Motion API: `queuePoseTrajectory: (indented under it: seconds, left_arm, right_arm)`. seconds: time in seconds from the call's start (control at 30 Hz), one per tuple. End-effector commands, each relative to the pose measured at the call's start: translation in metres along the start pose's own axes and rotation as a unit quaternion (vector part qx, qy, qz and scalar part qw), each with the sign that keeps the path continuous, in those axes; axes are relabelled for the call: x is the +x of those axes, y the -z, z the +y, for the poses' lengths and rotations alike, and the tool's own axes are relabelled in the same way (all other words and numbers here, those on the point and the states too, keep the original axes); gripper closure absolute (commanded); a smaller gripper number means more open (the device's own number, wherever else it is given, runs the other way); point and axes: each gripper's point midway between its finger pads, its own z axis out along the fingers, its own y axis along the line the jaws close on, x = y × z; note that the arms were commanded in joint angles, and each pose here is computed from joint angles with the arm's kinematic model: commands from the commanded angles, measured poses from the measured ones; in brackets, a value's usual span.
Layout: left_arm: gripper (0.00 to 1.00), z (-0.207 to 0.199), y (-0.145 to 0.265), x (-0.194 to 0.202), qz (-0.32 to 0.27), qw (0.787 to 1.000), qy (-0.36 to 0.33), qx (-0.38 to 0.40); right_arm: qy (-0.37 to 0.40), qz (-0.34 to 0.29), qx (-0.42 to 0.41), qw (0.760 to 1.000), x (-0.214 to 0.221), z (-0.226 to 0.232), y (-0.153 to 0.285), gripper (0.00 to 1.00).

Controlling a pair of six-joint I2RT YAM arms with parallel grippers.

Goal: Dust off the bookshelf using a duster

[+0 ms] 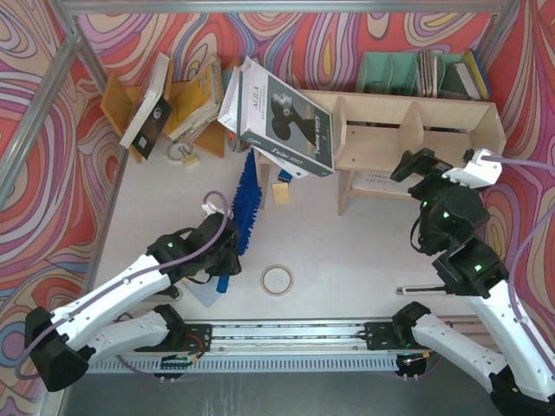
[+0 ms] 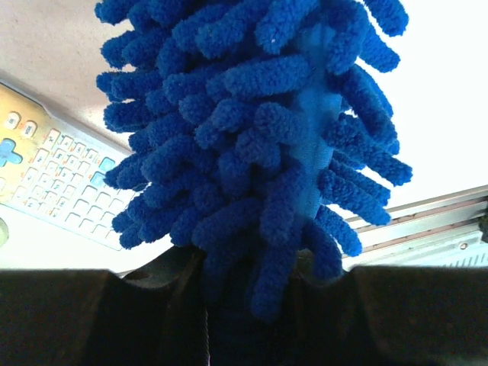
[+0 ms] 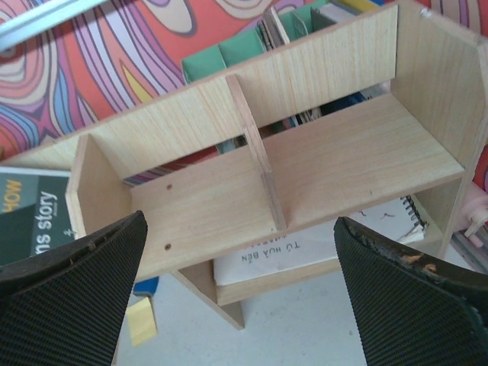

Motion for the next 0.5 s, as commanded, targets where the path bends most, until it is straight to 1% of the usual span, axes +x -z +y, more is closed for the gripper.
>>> queuePoseTrajectory:
  seconds: [0.0,0.13,0.2,0.27,0.33,0.47]
  left_arm:
    - [1.0,-0.028,0.03,-0.041,-0.084,0.995,-0.008,0.054]
    - [1.0,-0.038,0.056,-0.061,-0.132,0.988,-0.009,0.085]
    - [1.0,-0.038,0.057,-0.063,-0.138,0.987,-0.01,0.085]
    - [1.0,-0.034,0.047,-0.059,-0.123,0.99,-0.01,0.07]
    - [1.0,-0.03,0.029,-0.048,-0.095,0.994,-0.004,0.052]
    - [1.0,-0.033,-0.001,-0.027,-0.052,0.997,0.017,0.063]
  right_arm:
    - [0.002,-0.007,-0.008,1.0,0.012,0.001,-0.002,0.01]
    - [0.003,-0.005,-0.012,1.0,0.035,-0.004,-0.003,0.01]
    - [0.006,-0.001,-0.013,1.0,0.049,-0.007,-0.003,0.01]
    - [0.012,0.004,-0.018,1.0,0.065,-0.01,-0.003,0.01]
    - [0.018,0.002,-0.029,0.999,0.074,-0.011,-0.001,0.01]
    - [0.011,-0.009,-0.048,0.999,0.082,-0.012,0.002,0.01]
